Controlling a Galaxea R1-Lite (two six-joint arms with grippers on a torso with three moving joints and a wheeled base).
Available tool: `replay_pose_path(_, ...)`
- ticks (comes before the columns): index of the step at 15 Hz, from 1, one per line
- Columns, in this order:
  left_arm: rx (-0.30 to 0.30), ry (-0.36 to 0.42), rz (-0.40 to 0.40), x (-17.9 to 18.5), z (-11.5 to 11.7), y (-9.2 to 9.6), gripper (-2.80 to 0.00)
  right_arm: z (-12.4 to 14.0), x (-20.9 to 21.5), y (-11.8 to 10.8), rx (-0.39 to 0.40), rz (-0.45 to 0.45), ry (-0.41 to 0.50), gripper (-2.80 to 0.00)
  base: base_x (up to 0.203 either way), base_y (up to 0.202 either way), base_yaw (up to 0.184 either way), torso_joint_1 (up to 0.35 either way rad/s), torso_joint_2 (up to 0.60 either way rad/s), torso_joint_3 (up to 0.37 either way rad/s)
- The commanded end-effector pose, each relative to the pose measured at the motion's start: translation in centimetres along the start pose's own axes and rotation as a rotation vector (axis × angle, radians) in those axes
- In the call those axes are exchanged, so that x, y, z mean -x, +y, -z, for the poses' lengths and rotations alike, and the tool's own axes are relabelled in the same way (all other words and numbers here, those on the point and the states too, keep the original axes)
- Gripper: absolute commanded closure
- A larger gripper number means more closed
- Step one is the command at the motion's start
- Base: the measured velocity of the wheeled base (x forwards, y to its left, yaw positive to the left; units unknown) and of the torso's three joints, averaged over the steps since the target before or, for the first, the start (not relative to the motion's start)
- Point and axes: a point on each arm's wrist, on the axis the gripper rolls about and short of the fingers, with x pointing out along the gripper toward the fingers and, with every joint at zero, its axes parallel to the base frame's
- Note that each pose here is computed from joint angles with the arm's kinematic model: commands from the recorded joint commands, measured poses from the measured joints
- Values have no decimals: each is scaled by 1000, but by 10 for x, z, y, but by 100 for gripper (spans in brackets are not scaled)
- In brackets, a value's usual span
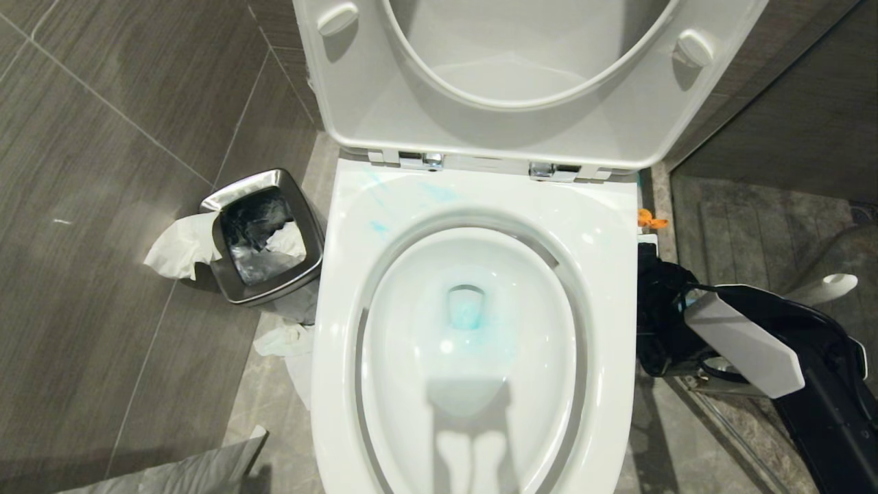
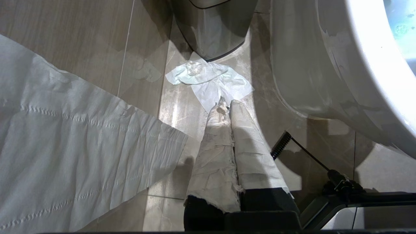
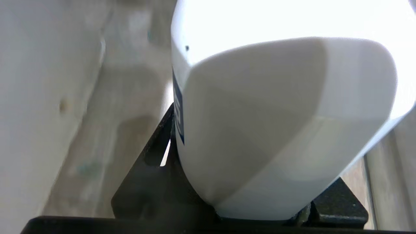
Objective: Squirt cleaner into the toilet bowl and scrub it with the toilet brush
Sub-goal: Place the cleaning agent on the floor
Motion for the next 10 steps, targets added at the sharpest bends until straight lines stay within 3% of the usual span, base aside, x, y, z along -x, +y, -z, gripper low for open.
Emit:
replay_pose_path(1, 0, 2, -1, 0, 0, 0, 0, -3, -10, 3, -10, 12, -77, 0, 0, 0, 0, 0, 0, 0)
replay_pose_path(10, 0, 2, -1, 0, 0, 0, 0, 0, -10, 19, -20, -18, -95, 0, 0, 0, 0, 0, 0, 0)
